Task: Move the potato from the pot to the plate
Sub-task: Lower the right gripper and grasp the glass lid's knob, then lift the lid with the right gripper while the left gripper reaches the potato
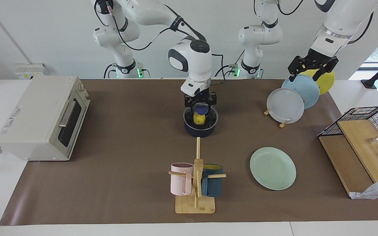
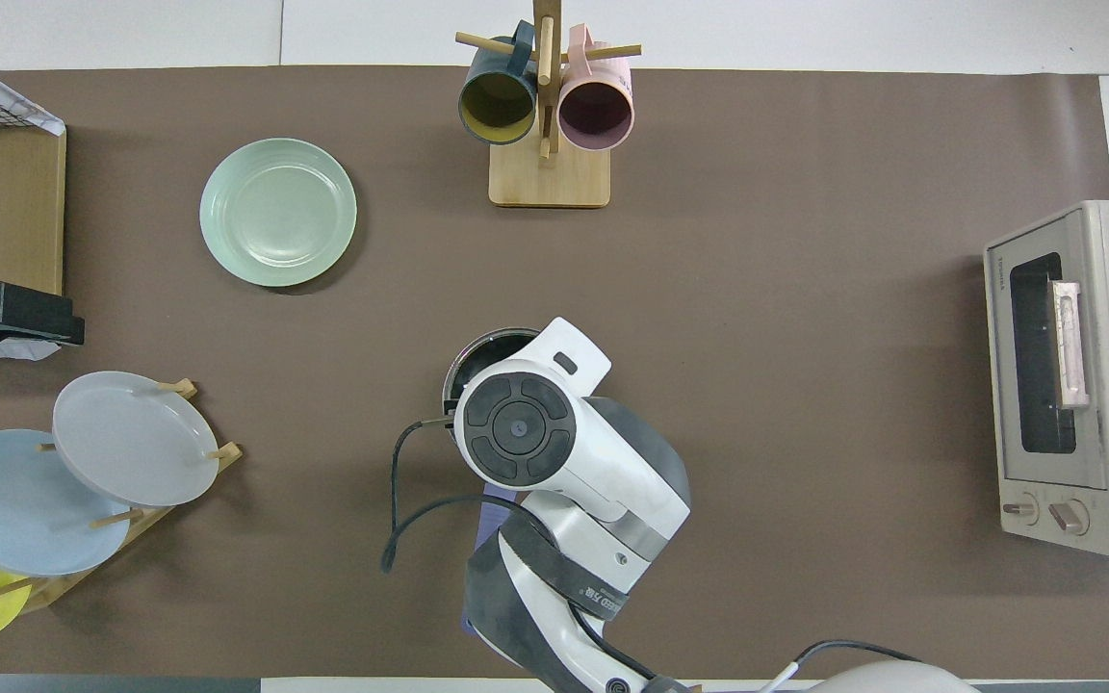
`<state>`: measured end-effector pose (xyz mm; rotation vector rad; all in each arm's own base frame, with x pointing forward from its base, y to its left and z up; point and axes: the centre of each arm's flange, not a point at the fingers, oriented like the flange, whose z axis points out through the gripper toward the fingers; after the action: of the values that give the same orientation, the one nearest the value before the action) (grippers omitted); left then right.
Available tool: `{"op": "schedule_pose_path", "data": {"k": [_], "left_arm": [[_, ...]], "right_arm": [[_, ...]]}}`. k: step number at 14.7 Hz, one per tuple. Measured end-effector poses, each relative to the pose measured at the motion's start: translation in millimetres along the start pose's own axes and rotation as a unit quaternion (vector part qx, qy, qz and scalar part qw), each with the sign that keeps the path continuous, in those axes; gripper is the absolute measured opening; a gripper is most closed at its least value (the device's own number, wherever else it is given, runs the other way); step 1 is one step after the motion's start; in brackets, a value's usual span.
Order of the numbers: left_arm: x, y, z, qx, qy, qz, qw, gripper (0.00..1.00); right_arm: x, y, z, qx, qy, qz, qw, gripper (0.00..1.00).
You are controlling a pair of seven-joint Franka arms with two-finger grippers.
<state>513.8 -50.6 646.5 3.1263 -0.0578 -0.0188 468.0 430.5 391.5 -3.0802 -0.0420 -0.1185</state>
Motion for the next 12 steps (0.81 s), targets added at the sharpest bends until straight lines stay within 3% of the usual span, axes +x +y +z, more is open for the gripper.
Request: {"op": "schedule_pose_path", "data": {"k": [1, 3, 5, 12], "left_arm": [[0, 0, 0, 0.000, 0.000, 0.000, 1.000, 1.00], [0, 0, 0, 0.000, 0.000, 0.000, 1.000, 1.00], [0, 2, 0, 0.000, 0.001, 0.002, 1.000, 1.00], [1, 17, -2, -0.001, 0.012, 0.015, 1.000, 1.00]], "right_arm": [[0, 0, 1, 0.001, 0.000, 0.000, 1.000, 0.74], [0, -1, 1, 0.002, 0.000, -0.001, 1.000, 0.69], [0, 0, 3, 0.001, -0.001, 0.000, 1.000, 0.55], [9, -3, -15, 0.002, 0.003, 0.004, 1.000, 0.53]]}}
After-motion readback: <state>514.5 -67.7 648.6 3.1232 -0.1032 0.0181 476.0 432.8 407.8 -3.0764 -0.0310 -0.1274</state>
